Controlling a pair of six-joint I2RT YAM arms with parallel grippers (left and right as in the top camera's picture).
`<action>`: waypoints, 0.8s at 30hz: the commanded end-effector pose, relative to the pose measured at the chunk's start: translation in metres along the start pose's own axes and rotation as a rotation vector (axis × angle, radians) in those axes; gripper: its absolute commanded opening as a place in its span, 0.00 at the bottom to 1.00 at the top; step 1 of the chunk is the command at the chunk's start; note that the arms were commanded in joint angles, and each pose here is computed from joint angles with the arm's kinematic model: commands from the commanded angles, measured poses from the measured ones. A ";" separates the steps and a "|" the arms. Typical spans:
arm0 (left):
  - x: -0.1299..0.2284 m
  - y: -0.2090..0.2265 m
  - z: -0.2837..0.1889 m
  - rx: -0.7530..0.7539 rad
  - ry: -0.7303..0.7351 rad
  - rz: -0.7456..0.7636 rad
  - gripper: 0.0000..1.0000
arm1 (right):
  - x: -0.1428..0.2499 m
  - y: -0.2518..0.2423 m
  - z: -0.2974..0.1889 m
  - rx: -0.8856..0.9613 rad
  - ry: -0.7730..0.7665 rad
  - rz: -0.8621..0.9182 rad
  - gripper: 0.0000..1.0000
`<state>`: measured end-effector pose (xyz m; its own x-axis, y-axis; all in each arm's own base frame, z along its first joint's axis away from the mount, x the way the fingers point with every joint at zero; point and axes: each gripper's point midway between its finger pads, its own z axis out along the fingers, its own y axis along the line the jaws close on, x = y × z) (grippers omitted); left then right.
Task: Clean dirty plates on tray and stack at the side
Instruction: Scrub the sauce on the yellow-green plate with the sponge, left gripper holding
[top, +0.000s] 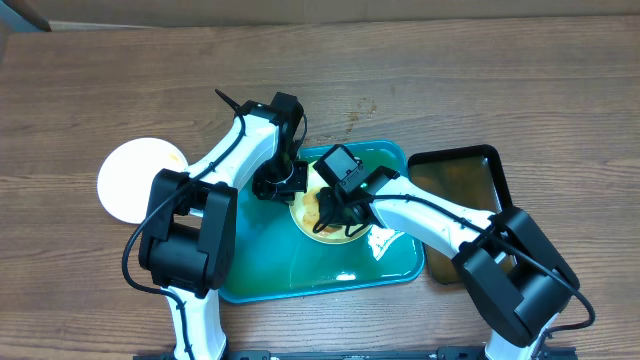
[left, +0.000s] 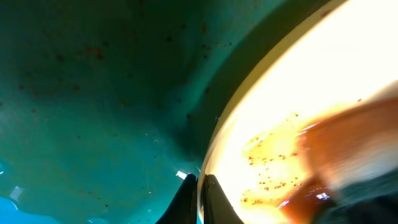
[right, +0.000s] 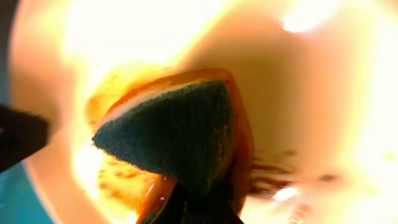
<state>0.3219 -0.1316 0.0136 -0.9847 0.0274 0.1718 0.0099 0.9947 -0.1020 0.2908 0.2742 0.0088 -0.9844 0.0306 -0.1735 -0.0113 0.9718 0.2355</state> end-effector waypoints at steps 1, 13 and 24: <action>-0.001 0.021 -0.001 -0.101 -0.022 -0.018 0.04 | -0.013 -0.042 0.002 0.183 -0.078 -0.018 0.04; -0.001 0.021 -0.001 -0.101 -0.021 -0.018 0.04 | -0.036 -0.011 -0.048 0.092 -0.122 -0.237 0.04; -0.001 0.021 -0.001 -0.100 -0.022 -0.017 0.04 | -0.036 -0.013 -0.054 0.097 -0.122 -0.315 0.04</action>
<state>0.3233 -0.1252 0.0138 -0.9863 0.0254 0.1631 0.0144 0.9976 -0.0682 0.3057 0.2440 0.0446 -0.9361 -0.2174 -0.2764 -0.2439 0.9676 0.0652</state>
